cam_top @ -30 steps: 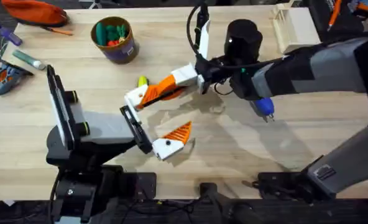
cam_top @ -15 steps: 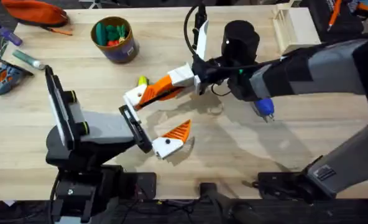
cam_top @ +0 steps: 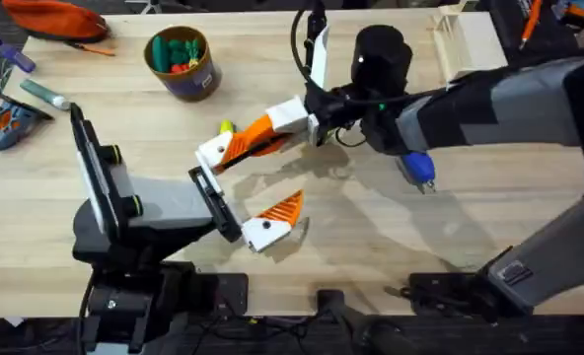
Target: Pick up the gripper from the table and insert it into the empty holder that is missing its gripper. Then pick up a screw, insert it into the mounting hole, and use the screwdriver to tighten it. Finally, clean up the table by picking up the vegetable and placing it into the bucket.
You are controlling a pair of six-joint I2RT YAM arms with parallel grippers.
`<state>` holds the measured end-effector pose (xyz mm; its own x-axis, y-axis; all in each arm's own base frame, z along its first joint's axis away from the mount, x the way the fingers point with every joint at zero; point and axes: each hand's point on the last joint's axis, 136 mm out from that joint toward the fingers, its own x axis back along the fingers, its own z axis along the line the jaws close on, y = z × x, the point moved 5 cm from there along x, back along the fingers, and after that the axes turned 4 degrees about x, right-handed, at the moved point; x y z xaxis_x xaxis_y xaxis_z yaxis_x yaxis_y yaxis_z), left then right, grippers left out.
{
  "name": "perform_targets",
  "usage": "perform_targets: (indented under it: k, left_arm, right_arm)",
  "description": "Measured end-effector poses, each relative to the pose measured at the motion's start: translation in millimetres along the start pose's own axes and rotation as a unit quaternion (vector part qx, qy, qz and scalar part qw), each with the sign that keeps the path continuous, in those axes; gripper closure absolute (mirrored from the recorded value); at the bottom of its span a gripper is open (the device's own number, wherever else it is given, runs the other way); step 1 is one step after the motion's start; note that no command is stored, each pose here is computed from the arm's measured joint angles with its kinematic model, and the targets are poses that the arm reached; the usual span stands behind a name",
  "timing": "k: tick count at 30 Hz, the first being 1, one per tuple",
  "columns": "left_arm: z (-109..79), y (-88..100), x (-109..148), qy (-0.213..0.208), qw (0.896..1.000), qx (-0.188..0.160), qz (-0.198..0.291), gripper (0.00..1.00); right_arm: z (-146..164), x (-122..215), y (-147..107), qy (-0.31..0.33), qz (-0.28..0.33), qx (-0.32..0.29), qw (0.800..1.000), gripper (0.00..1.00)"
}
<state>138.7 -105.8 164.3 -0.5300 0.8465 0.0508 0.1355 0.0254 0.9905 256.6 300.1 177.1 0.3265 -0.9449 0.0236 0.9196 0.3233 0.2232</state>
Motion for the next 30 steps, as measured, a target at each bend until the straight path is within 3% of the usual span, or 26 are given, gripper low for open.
perform_targets:
  k: [30]
  left_arm:
    - [0.0, -0.1, 0.0, 0.0, 1.0, 0.001, 0.0, 0.014]
  right_arm:
    - [-4.7, -1.2, 0.9, 0.002, 0.018, 0.011, 1.0, 0.993]
